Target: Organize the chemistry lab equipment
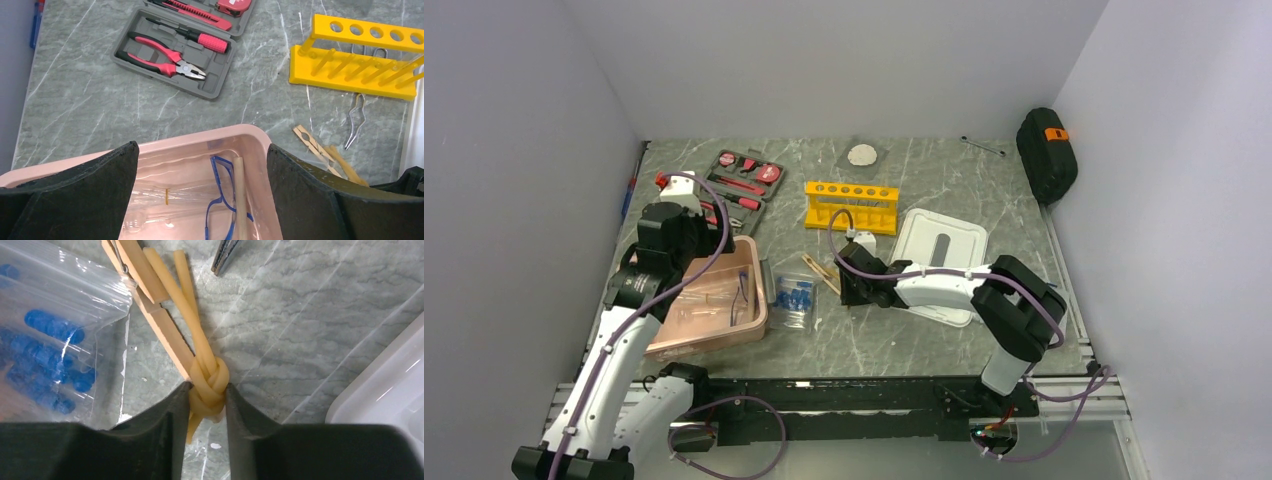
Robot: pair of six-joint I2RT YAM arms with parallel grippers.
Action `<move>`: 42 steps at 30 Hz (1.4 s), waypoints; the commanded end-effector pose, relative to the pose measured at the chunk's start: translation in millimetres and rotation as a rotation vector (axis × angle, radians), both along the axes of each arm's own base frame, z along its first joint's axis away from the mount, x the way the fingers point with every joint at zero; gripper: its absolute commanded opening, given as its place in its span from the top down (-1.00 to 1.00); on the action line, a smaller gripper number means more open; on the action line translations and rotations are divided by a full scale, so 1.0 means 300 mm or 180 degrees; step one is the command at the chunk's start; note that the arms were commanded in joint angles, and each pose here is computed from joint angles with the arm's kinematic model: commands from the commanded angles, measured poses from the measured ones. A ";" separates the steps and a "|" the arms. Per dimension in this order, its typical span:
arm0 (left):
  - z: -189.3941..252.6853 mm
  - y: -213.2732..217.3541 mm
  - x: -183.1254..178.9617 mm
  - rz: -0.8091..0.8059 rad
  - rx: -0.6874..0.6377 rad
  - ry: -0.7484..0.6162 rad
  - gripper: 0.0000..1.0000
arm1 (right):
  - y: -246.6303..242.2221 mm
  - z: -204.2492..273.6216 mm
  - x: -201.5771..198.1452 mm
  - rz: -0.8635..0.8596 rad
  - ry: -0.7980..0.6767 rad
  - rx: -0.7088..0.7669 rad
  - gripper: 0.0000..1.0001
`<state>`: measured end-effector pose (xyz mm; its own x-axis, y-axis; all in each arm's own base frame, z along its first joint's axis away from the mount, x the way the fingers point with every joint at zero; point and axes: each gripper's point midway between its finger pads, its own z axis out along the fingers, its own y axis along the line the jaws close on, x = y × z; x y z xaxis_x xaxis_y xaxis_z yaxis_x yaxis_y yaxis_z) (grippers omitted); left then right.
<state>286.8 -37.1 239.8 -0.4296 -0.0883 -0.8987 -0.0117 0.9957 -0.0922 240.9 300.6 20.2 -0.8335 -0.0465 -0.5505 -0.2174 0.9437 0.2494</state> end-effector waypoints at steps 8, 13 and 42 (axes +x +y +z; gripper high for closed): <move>0.022 0.016 0.017 0.0056 0.0078 -0.0125 -0.99 | -0.013 0.073 0.043 -0.0236 -0.0313 0.0109 1.00; 0.041 0.001 0.009 -0.0053 0.0067 -0.0206 -0.99 | -0.036 0.180 0.064 -0.0284 -0.0670 0.0309 1.00; 0.283 -0.604 -0.164 -0.2286 -0.2049 -0.0629 -0.92 | 0.112 0.829 -0.081 0.0931 -0.2306 0.2064 1.00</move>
<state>238.9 -199.5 318.7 -0.3355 -0.2605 -0.9053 0.6600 0.6207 -0.4232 223.3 317.2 243.7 -0.3582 0.2702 -0.8937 -0.6392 0.6267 0.4456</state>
